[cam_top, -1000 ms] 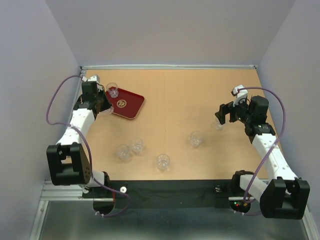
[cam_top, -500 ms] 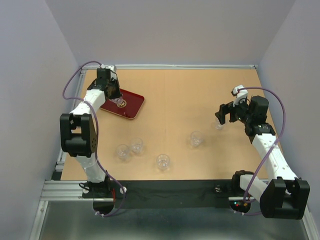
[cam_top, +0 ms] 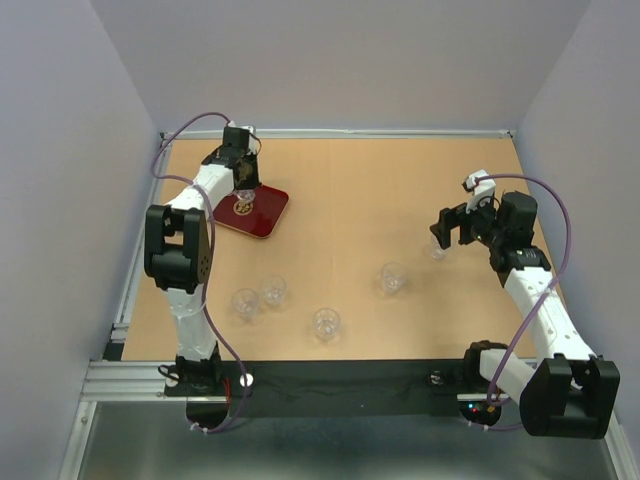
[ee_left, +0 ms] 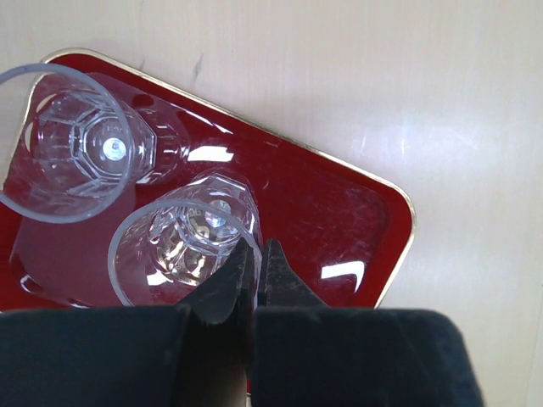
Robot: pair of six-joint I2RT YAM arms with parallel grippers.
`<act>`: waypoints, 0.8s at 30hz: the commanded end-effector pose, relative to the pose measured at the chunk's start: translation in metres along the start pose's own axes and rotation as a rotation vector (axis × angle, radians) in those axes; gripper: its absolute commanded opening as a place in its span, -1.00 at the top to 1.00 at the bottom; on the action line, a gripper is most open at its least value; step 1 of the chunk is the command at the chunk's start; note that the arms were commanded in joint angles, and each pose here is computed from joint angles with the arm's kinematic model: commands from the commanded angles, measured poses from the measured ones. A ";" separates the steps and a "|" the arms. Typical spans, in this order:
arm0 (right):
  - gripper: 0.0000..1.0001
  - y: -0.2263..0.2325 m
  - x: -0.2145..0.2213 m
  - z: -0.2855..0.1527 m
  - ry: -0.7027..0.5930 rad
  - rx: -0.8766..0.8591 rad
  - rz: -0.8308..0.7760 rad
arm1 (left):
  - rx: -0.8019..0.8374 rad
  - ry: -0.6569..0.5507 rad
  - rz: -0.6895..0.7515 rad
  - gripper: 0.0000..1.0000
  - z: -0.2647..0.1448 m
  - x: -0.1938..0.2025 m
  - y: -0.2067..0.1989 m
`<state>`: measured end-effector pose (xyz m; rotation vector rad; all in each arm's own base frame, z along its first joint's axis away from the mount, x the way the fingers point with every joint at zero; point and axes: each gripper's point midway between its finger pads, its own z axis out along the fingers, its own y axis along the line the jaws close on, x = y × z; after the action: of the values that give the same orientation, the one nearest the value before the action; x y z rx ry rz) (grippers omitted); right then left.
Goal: Place the glasses into the tray
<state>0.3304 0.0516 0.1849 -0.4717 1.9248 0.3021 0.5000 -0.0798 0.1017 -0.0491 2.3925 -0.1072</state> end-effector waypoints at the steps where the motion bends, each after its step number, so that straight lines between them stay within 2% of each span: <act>1: -1.00 -0.004 -0.019 -0.003 -0.044 0.014 -0.035 | -0.069 -0.067 0.042 0.99 -0.006 -0.035 0.005; 5: -1.00 -0.005 -0.019 -0.003 -0.043 0.017 -0.035 | -0.097 -0.049 0.058 0.81 0.002 -0.038 0.007; 9: -1.00 -0.005 -0.019 -0.003 -0.043 0.019 -0.034 | -0.094 -0.040 0.071 0.53 0.007 -0.039 0.004; 17: -1.00 -0.006 -0.019 -0.003 -0.043 0.025 -0.036 | -0.046 -0.044 0.060 0.31 0.005 -0.045 -0.007; 23: -1.00 -0.002 -0.018 -0.004 -0.046 0.006 -0.048 | 0.003 -0.120 0.052 0.18 -0.034 -0.067 -0.019; 24: -1.00 -0.002 -0.017 -0.003 -0.046 0.000 -0.053 | 0.021 -0.188 0.046 0.11 -0.056 -0.084 -0.022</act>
<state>0.3307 0.0510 0.1848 -0.4742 1.9244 0.2968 0.5246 -0.0834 0.1020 -0.0012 2.4138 -0.0213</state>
